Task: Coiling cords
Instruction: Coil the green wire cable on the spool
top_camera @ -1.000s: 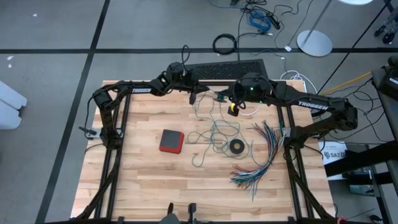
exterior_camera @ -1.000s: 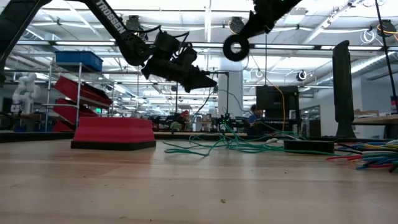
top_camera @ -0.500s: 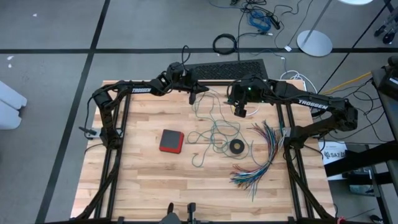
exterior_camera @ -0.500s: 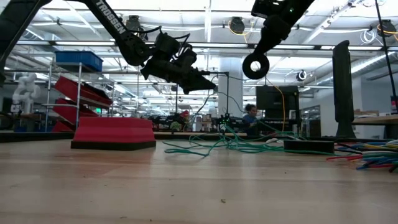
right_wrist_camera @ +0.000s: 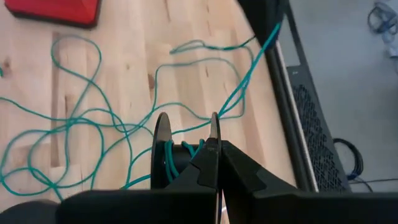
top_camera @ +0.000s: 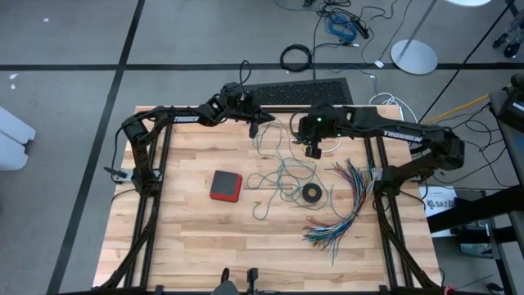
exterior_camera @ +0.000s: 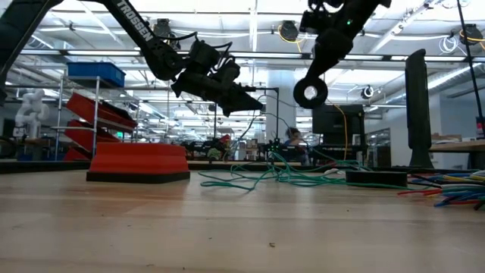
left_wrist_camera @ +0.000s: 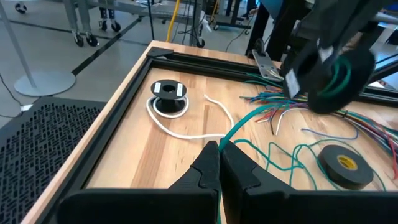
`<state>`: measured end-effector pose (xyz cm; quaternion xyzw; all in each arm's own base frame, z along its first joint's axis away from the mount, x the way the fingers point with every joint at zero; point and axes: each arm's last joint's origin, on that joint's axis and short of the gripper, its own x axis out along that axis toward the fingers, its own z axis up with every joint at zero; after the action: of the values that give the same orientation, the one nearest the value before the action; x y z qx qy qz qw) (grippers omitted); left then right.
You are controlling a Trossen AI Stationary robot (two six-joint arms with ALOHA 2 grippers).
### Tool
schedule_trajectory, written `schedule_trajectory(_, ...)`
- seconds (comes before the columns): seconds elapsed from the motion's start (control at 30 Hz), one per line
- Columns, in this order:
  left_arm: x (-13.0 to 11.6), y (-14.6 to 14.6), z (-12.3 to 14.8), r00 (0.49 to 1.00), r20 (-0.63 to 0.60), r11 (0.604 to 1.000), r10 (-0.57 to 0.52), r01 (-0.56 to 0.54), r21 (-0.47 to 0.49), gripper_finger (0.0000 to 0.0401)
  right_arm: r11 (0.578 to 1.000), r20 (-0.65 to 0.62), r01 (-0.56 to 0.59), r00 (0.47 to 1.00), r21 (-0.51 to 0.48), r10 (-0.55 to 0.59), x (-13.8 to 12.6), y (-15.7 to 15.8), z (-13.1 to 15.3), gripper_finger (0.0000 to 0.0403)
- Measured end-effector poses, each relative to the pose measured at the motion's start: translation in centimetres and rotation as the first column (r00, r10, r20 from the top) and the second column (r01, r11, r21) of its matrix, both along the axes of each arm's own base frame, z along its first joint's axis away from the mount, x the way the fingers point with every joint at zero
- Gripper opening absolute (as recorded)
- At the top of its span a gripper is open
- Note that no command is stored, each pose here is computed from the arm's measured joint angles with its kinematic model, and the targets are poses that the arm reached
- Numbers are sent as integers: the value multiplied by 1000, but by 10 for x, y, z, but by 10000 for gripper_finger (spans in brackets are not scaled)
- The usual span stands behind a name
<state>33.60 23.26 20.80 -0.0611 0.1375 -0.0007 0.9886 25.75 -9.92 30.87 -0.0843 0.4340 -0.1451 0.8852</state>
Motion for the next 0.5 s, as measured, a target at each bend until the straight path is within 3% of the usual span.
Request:
schedule_trajectory(0.27, -1, -1, -2, 1000, -16, 999, 0, -1, -40, 0, 984, -122, 103, 985, -144, -121, 19, -14, -26, 0)
schedule_trajectory(0.5, 1, -4, -3, 1000, -23, 997, -19, 17, -80, 0, 950, -89, 160, 978, -267, -190, 36, -24, -34, 0)
